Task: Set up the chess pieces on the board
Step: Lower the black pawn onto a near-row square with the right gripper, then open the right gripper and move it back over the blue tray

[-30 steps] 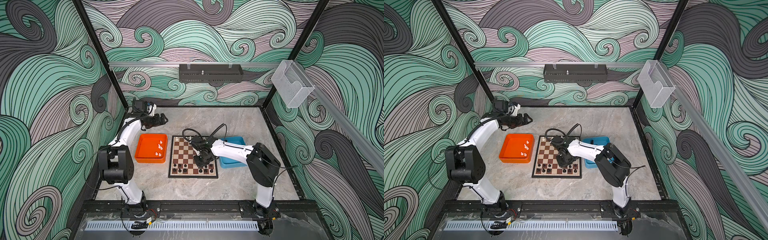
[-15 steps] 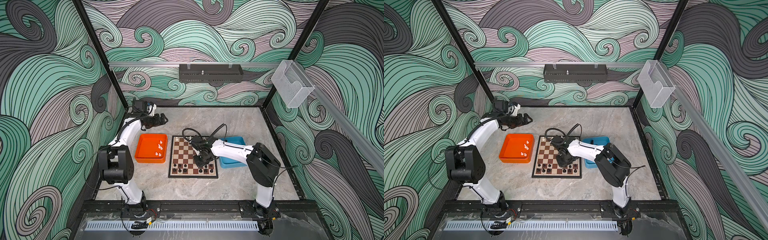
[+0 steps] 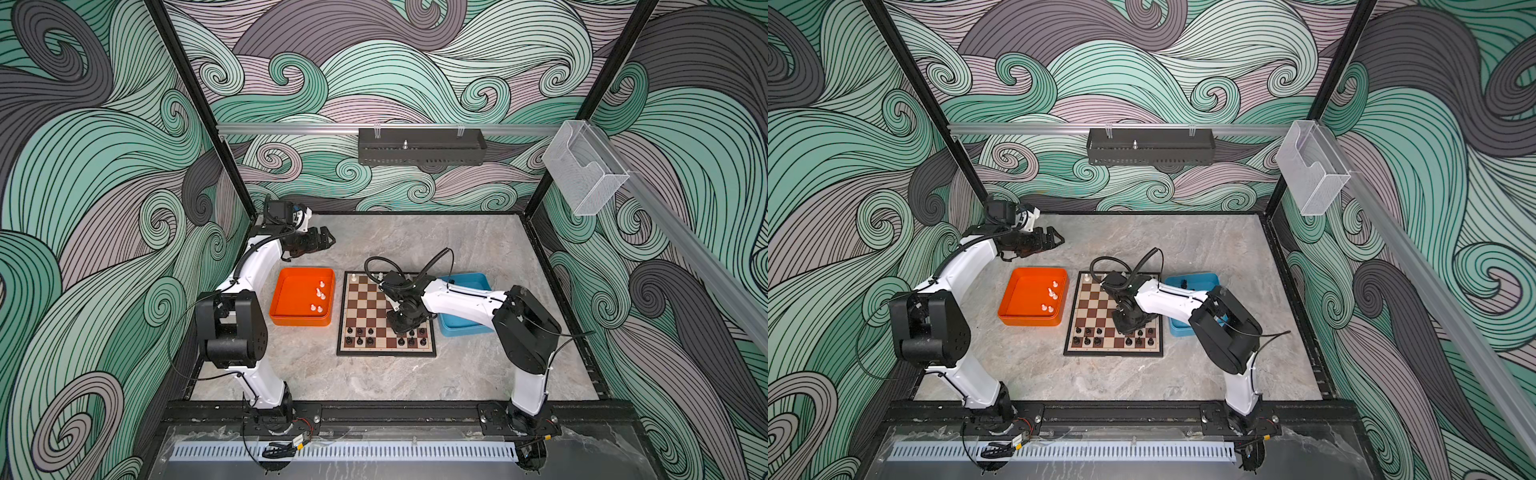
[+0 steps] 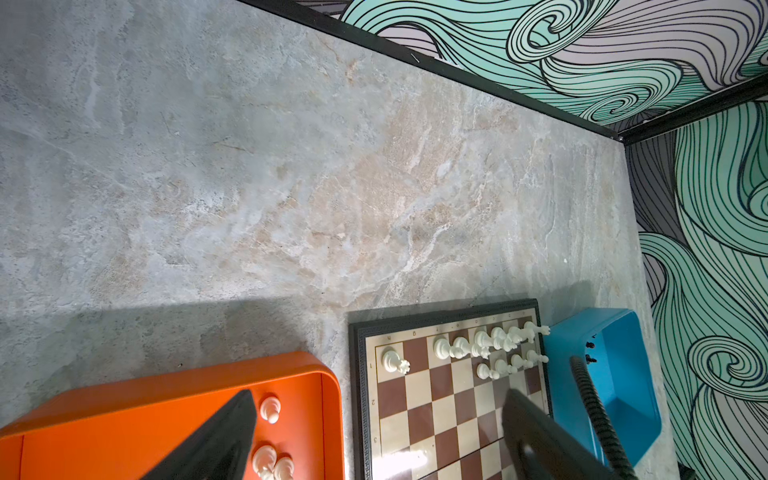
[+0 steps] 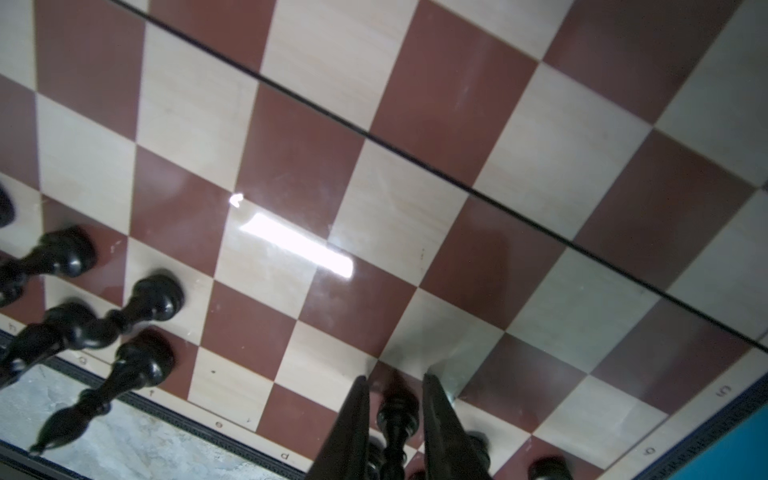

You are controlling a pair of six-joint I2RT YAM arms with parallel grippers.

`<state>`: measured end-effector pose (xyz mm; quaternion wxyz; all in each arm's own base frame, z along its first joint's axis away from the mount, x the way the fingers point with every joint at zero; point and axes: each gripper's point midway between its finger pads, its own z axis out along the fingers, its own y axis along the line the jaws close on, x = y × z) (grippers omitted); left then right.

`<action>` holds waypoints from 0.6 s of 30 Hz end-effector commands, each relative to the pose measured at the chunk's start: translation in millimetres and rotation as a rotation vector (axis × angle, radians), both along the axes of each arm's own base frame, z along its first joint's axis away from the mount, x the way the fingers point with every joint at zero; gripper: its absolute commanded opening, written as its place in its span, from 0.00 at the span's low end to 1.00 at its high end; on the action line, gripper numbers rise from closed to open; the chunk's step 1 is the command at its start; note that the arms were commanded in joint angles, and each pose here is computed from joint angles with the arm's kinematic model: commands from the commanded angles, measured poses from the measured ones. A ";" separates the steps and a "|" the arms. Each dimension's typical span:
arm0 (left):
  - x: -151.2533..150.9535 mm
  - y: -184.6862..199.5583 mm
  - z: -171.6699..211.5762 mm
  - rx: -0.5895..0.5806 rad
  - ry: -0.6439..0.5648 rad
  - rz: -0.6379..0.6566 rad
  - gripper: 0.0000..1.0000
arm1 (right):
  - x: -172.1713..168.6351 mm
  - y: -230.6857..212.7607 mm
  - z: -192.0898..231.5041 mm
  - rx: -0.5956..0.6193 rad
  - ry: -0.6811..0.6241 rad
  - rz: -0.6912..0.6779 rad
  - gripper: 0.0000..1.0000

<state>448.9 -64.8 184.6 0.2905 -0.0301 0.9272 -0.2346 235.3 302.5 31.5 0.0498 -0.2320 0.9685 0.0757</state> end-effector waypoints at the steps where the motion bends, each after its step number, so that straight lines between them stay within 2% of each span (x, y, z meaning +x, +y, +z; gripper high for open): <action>1: 3.7 -0.2 4.4 -0.021 -0.009 0.000 0.94 | -2.5 -3.0 4.8 0.001 -0.006 -0.009 0.27; 10: 3.9 -0.2 4.6 -0.021 -0.009 0.001 0.94 | 1.5 -2.7 18.8 0.011 -0.040 -0.006 0.31; 18: 4.0 -0.2 4.3 -0.024 -0.007 0.004 0.94 | 17.9 -7.0 54.6 0.048 -0.108 -0.030 0.35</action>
